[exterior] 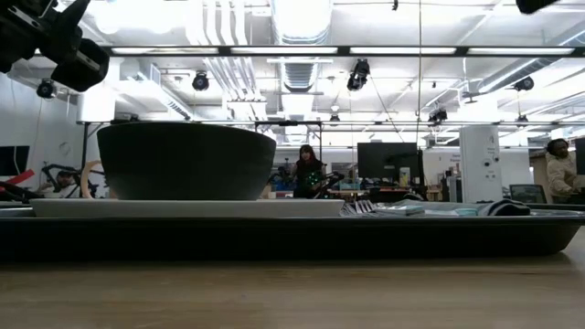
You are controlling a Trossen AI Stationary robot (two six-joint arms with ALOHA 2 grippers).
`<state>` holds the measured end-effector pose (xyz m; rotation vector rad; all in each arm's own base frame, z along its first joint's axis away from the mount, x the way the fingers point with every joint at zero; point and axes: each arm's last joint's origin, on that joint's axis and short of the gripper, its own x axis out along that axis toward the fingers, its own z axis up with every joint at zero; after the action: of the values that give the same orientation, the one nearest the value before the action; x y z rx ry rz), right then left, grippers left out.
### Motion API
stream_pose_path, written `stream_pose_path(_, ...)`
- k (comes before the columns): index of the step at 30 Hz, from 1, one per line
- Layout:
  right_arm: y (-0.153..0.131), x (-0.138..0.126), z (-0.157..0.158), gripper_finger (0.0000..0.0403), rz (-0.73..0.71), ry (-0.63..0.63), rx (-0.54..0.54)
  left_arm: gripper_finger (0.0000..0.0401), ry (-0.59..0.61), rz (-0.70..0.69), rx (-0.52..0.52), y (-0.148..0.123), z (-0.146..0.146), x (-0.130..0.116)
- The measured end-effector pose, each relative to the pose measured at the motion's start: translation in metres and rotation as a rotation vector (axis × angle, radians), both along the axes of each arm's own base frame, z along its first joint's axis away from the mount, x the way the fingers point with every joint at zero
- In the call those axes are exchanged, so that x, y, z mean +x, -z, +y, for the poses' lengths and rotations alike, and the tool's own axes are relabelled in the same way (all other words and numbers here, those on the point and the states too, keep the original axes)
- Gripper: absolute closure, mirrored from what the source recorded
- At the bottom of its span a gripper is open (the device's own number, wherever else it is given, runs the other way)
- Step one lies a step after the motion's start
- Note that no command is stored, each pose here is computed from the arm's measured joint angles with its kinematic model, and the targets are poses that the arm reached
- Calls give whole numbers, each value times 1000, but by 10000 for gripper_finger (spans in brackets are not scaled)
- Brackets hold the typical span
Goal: Set up tray
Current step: Return to Home Position
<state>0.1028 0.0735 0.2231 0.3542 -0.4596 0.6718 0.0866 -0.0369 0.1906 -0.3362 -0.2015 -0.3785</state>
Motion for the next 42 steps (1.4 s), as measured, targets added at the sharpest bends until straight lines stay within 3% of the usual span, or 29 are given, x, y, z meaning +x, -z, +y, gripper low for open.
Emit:
stream_pose_path(5,10,-2,-2,394,16,14,-8,275,6,9,-24,0,0,0)
stream_pose_path(16,1,-10,-8,394,-78,47,11,275,10,4,-44,-1,0,0)
stream_pose_path(27,-5,-28,-23,394,-145,175,-2,275,14,10,-57,-1,0,0)
stream_pose_path(33,-3,-40,-32,394,-163,189,-3,275,-16,-136,-14,-12,2,-4)
stream_pose_path(42,-1,-38,-32,394,-140,226,-23,275,-10,-162,-45,-16,2,-5)
